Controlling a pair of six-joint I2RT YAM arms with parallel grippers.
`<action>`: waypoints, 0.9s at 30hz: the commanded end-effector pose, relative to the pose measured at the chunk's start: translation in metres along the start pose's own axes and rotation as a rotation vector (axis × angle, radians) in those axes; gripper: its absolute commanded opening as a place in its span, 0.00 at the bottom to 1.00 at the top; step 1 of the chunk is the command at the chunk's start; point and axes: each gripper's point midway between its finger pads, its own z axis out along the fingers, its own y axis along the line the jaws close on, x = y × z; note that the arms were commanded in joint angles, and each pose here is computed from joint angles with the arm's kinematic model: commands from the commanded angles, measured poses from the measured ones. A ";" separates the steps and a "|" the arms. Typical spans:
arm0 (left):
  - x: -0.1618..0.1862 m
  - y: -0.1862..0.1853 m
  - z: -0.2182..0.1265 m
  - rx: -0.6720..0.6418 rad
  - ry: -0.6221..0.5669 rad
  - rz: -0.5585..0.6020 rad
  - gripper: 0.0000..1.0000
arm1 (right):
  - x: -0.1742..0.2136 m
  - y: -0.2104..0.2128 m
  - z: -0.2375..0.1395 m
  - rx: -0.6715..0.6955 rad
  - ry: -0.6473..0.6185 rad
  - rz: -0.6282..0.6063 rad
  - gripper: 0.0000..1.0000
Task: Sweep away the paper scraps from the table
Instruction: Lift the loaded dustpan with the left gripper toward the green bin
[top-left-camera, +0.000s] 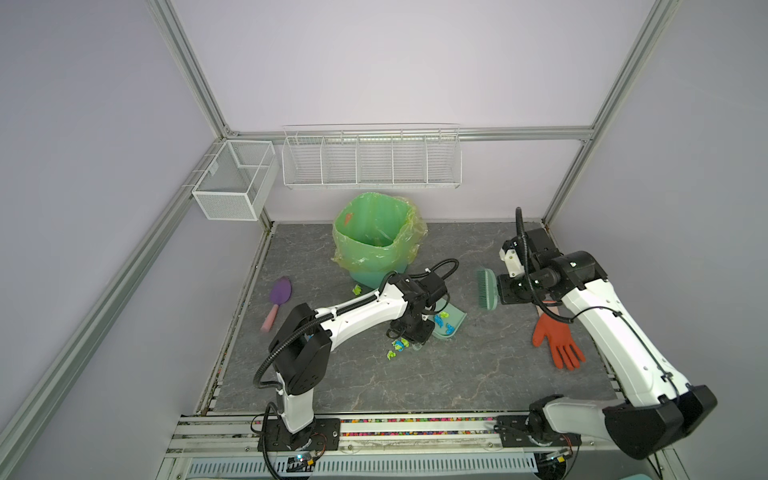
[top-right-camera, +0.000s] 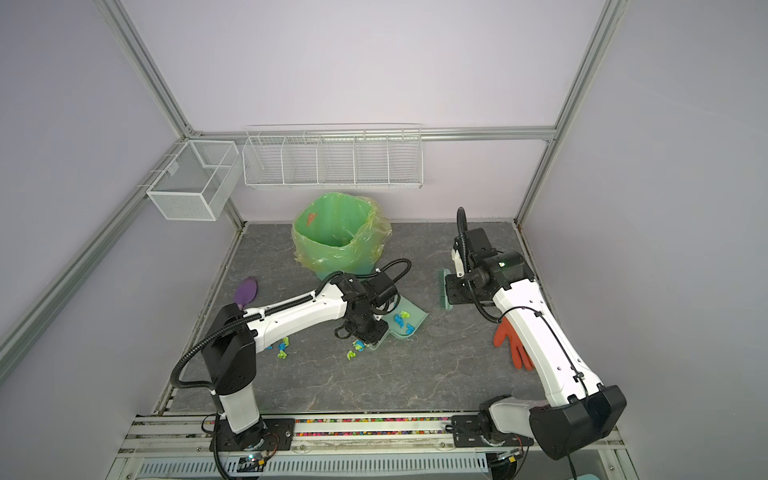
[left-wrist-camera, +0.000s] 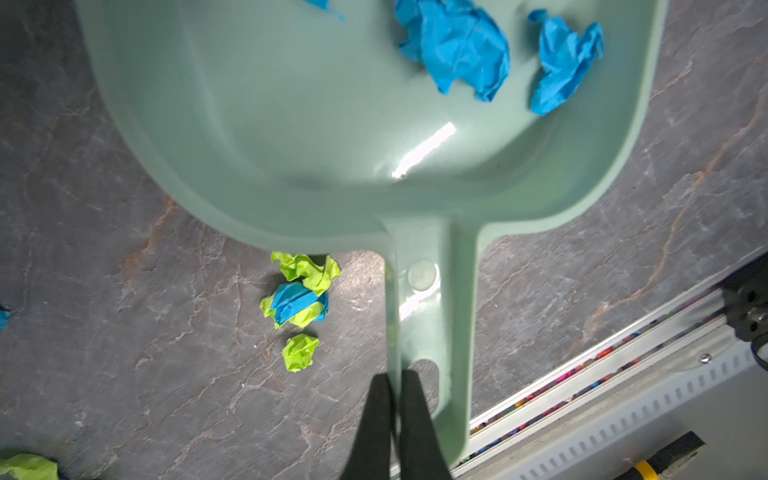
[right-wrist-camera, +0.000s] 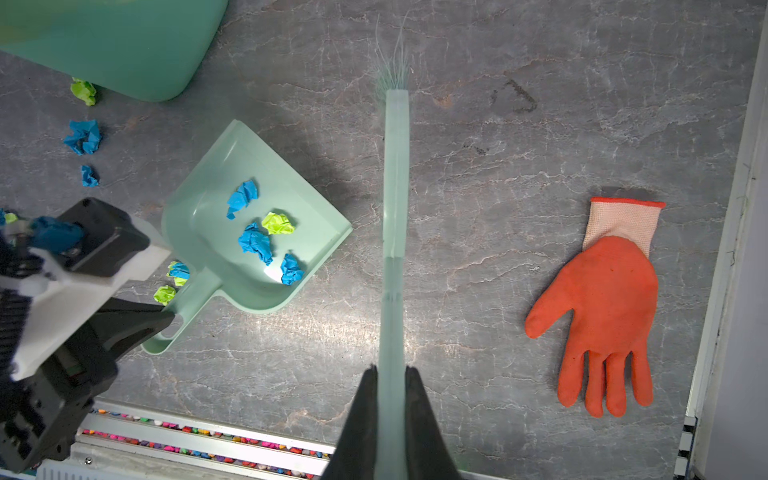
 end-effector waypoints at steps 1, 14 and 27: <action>-0.010 -0.003 -0.024 0.005 -0.064 -0.002 0.00 | 0.000 -0.004 0.002 0.004 -0.027 0.036 0.07; -0.013 -0.001 -0.054 -0.026 -0.116 -0.008 0.00 | 0.008 -0.010 -0.001 -0.041 -0.105 0.120 0.07; -0.018 -0.001 -0.089 -0.048 -0.160 -0.001 0.00 | 0.018 -0.018 -0.006 -0.035 -0.134 0.142 0.07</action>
